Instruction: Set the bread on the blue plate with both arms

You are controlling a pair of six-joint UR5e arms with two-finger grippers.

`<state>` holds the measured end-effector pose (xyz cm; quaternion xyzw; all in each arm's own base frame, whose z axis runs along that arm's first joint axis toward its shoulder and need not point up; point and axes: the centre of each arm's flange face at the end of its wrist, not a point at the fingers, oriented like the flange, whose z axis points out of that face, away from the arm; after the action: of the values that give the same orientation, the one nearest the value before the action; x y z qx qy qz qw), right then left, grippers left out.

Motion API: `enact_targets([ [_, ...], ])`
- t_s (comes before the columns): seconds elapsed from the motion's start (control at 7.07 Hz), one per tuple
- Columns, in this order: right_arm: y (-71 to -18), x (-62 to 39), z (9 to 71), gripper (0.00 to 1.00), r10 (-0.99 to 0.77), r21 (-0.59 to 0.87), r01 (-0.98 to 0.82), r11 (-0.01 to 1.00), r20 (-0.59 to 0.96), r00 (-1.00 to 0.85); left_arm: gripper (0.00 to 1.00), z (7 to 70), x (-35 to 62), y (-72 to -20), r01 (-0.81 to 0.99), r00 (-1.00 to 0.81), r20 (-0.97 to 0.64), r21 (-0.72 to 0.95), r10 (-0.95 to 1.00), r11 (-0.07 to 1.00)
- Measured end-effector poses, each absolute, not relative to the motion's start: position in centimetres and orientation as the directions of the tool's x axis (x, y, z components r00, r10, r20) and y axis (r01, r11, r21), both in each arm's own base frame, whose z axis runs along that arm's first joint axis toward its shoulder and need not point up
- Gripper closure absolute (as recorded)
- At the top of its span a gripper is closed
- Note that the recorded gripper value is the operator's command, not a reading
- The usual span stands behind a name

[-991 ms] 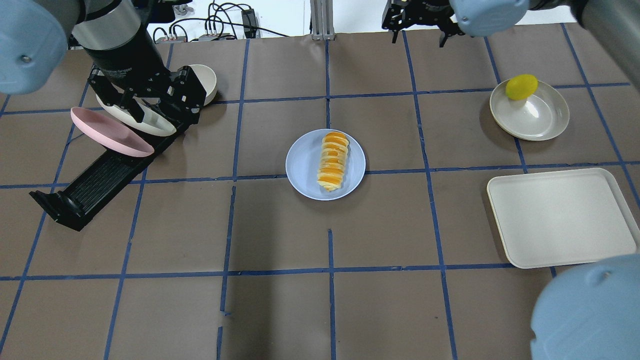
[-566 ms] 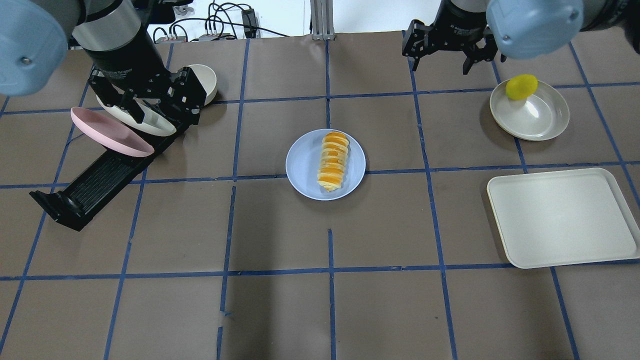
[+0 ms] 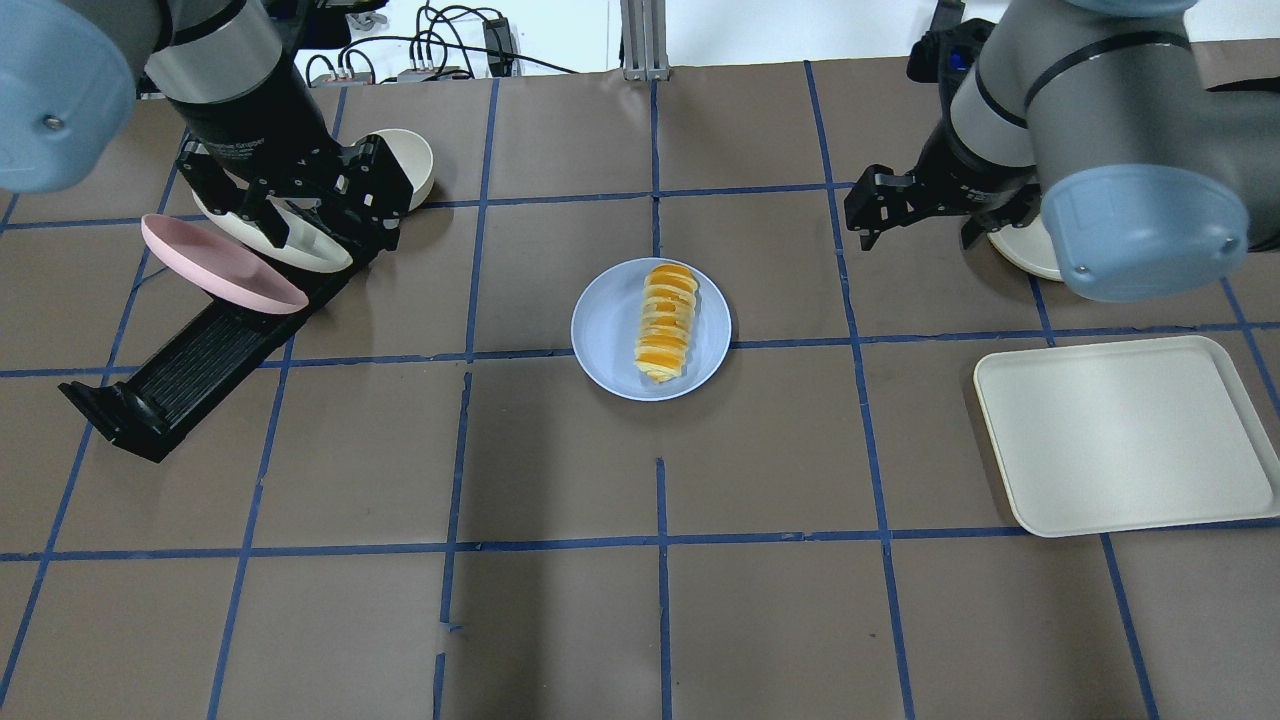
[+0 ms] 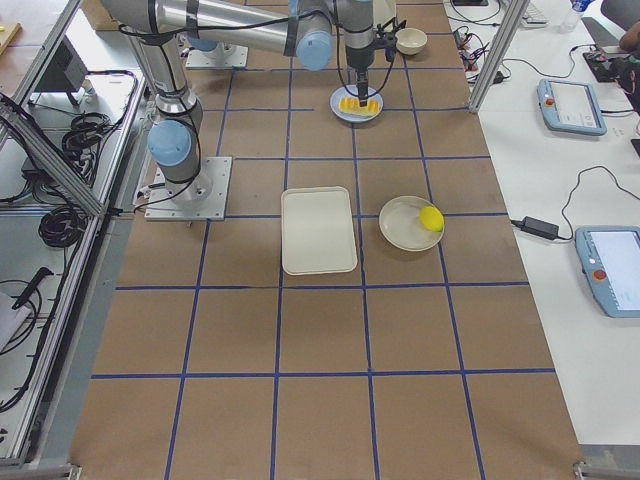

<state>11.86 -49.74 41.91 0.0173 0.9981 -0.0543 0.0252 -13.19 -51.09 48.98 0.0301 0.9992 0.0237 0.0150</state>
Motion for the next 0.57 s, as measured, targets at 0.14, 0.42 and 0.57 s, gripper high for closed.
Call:
enact_targets([
  [0.14,-48.8,11.1,43.0,0.00,0.048,-0.069,0.053,0.996,-0.072,-0.996,0.00,49.0,-13.2,-51.1,0.059,-0.998,-0.028,0.049,0.061,0.997],
  [0.42,-48.4,10.8,46.4,0.00,0.057,-0.043,0.060,0.997,-0.077,-0.995,0.00,49.0,-13.2,-51.1,0.059,-0.998,-0.028,0.049,0.061,0.997],
  [0.57,-49.2,10.9,48.1,0.00,0.060,-0.034,0.063,0.997,-0.075,-0.995,0.00,49.0,-13.2,-51.1,0.059,-0.998,-0.028,0.049,0.061,0.997],
])
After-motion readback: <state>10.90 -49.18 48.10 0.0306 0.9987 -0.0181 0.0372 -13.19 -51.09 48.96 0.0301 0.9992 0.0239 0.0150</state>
